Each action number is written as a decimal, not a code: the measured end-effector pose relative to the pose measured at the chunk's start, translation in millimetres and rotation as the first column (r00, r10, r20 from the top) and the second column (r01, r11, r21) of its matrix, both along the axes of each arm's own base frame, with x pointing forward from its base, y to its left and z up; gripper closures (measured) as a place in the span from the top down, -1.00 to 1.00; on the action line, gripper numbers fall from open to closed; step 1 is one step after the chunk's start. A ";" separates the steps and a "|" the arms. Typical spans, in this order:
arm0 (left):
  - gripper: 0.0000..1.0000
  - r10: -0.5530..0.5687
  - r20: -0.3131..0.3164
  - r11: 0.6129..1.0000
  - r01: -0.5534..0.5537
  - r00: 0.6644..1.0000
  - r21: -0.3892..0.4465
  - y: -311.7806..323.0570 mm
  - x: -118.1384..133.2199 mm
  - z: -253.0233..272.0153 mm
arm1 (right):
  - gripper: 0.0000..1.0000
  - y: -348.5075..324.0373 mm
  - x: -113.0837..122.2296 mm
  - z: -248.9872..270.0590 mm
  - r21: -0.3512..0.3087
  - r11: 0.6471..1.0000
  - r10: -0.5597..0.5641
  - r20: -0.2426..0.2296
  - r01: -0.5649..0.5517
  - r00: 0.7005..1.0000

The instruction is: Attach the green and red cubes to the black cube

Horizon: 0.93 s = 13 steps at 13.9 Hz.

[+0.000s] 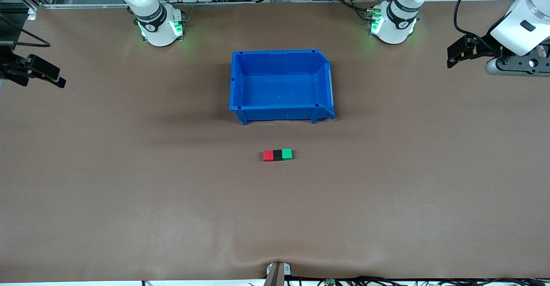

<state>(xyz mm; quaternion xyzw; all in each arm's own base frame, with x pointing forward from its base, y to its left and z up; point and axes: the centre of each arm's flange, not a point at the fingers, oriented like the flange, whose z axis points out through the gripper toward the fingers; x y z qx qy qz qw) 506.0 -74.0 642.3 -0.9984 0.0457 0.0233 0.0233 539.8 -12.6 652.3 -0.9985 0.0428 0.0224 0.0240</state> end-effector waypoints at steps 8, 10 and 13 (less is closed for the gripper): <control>1.00 -0.009 0.030 1.000 0.009 1.000 -0.003 -4.9 -2.2 18.9 | 1.00 3.4 -1.5 -2.6 -0.002 1.000 0.007 -0.006 -0.007 1.000; 1.00 -0.008 0.024 1.000 0.008 1.000 -0.002 -4.1 -3.5 20.9 | 1.00 2.7 -1.4 -3.0 -0.008 1.000 0.006 -0.006 -0.006 1.000; 1.00 -0.005 0.019 1.000 0.005 1.000 -0.001 -2.5 -4.0 20.9 | 1.00 0.2 -1.5 -4.2 -0.026 1.000 0.004 -0.009 -0.004 1.000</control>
